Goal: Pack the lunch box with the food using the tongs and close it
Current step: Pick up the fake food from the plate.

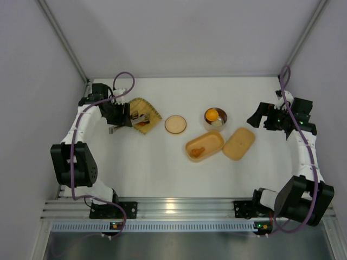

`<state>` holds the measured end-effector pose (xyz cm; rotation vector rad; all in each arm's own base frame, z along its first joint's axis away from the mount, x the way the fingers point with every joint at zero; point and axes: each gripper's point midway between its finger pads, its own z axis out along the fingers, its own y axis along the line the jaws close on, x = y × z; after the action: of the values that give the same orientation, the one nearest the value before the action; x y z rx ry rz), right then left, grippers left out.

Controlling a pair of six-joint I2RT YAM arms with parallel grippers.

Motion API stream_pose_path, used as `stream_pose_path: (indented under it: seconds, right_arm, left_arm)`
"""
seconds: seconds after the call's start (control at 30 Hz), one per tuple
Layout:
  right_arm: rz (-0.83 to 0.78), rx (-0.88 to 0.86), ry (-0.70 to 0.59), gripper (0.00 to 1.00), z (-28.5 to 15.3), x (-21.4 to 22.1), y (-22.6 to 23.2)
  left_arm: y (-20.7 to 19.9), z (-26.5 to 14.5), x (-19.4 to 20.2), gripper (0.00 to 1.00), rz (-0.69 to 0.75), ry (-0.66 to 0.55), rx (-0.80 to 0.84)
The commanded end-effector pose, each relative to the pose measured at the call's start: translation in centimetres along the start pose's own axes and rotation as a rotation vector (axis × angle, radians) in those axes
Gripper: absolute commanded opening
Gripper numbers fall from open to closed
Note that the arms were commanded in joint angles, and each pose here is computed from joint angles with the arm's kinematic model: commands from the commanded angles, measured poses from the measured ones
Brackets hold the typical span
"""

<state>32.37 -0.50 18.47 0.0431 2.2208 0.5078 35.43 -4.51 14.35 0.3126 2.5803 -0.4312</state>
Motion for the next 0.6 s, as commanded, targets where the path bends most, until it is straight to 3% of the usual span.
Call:
stream_pose_path:
  seconds: [0.0,0.57]
  right_arm:
    - [-0.017,-0.008,-0.051,0.99,-0.4,-1.5,0.0]
    - [-0.017,-0.007,-0.052,0.99,-0.5,-1.5,0.1]
  left_arm:
    - [-0.5,0.1,-1.9,0.58,0.001,-0.041,0.029]
    - [-2.3,1.0,-2.1,0.55,0.013,-0.02,0.112]
